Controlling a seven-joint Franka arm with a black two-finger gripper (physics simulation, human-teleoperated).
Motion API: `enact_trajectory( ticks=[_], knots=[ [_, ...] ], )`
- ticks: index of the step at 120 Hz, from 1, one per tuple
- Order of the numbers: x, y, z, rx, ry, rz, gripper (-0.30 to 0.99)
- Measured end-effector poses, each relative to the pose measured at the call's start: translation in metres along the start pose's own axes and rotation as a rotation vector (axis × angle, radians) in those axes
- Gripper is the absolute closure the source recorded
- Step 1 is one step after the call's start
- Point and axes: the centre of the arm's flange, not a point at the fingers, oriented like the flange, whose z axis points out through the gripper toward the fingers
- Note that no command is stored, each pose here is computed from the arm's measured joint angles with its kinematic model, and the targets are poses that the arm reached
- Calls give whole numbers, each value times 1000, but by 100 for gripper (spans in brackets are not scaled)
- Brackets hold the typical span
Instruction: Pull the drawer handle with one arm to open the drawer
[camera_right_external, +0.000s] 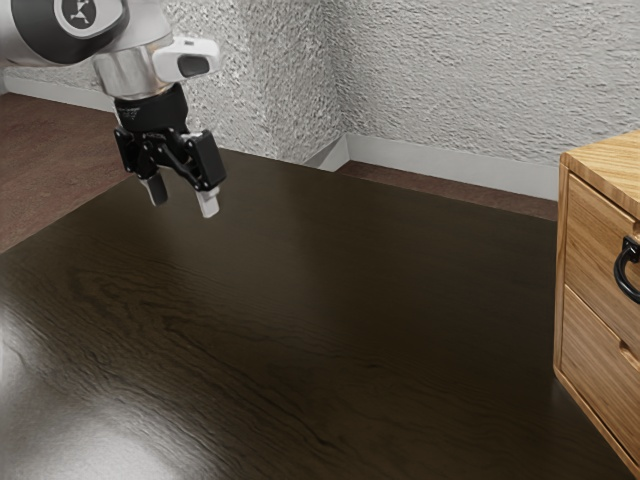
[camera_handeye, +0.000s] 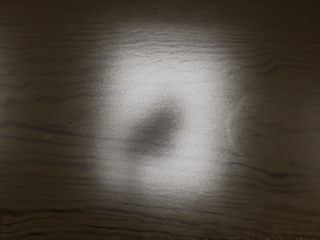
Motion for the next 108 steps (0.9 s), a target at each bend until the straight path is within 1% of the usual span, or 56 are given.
enact_trajectory(
  ticks=[16,19,23,29,36,43,49,59,79,92,97,108],
  knots=[
    [0,0,1,0,-2,6,0],
    [-1,-1,-3,-1,8,4,0],
    [-6,-4,-22,2,52,-2,0],
    [-20,-6,-63,10,157,-13,0],
    [-37,-3,-96,11,244,-15,0],
    [-57,3,-122,8,311,-9,0],
    [-66,7,-132,5,341,-6,0],
    [-66,12,-137,1,365,-4,0],
    [-44,19,-127,-1,395,-8,0],
    [-38,21,-127,-11,420,-11,0],
    [-32,21,-122,-14,415,-15,0],
    [-15,17,-98,-17,367,-32,0]
  ],
)
